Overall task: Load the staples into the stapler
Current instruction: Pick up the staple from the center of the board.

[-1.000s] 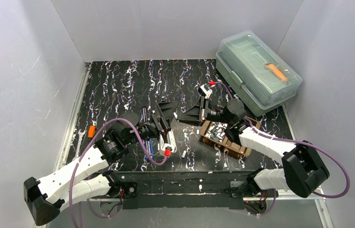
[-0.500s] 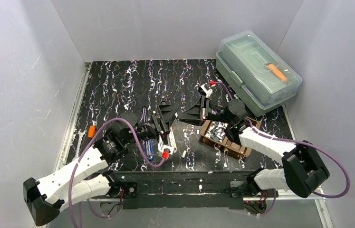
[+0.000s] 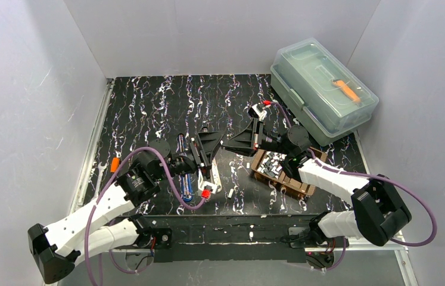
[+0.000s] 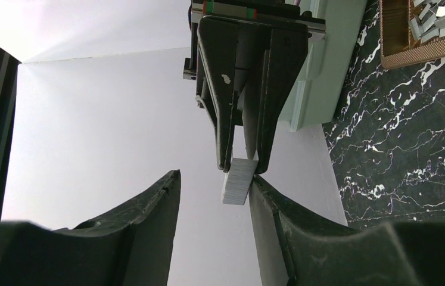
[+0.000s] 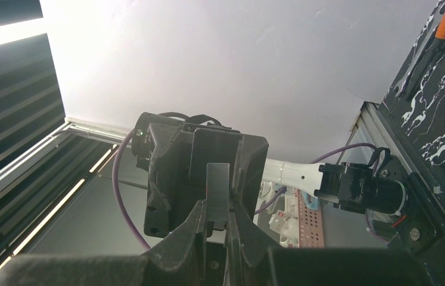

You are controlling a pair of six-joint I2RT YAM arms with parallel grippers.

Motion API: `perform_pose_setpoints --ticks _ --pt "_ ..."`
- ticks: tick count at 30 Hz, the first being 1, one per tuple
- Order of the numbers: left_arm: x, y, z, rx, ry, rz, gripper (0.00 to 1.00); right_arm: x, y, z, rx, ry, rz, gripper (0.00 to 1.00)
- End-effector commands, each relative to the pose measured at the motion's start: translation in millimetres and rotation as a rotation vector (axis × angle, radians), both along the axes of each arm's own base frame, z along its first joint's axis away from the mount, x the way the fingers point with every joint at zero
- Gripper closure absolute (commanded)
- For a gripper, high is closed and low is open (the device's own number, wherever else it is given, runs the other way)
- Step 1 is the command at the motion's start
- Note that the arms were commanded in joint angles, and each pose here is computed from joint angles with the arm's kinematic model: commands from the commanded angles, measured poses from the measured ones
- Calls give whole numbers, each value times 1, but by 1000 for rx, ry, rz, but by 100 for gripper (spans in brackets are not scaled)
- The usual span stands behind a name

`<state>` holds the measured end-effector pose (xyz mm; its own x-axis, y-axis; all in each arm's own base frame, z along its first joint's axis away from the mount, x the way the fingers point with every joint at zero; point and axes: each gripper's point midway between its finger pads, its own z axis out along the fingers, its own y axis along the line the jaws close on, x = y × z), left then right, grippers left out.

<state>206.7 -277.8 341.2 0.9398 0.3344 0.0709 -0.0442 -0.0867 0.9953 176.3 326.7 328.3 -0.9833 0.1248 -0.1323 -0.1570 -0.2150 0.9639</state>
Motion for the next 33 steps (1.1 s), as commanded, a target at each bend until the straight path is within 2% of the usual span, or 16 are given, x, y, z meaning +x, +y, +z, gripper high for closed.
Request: perform_pose_setpoints --ticks 1,5,11,15,18,19,21,22,28,31,33 --pt "-5 -3 24 -47 -18 -30 56 -6 -2 17 57 -55 6 90" --pt "-3 -4 24 -47 -10 -24 58 -6 -3 21 55 -64 0 90" --pt "-3 -2 24 -61 15 -17 66 -6 -3 21 56 -57 -6 90" --pt "-6 0 22 -65 16 -24 81 -4 -2 24 52 -70 -12 89" --pt "-5 1 24 -76 31 -14 100 -3 -2 24 51 -72 -13 88" --pt "-5 2 25 -80 37 -12 100 -3 -2 25 51 -71 -15 87" --pt "-5 2 25 -84 45 -12 100 -4 -2 25 49 -75 -19 79" --pt "-5 2 24 -83 45 -12 100 -3 -2 25 45 -77 -22 70" --pt "-6 3 9 -63 71 -8 100 4 -9 25 -9 -116 -45 41" --pt "-7 10 -13 -4 148 16 100 17 -31 33 -48 -167 -99 28" --pt "-14 15 -38 51 230 17 100 26 -50 33 -147 -242 -163 22"
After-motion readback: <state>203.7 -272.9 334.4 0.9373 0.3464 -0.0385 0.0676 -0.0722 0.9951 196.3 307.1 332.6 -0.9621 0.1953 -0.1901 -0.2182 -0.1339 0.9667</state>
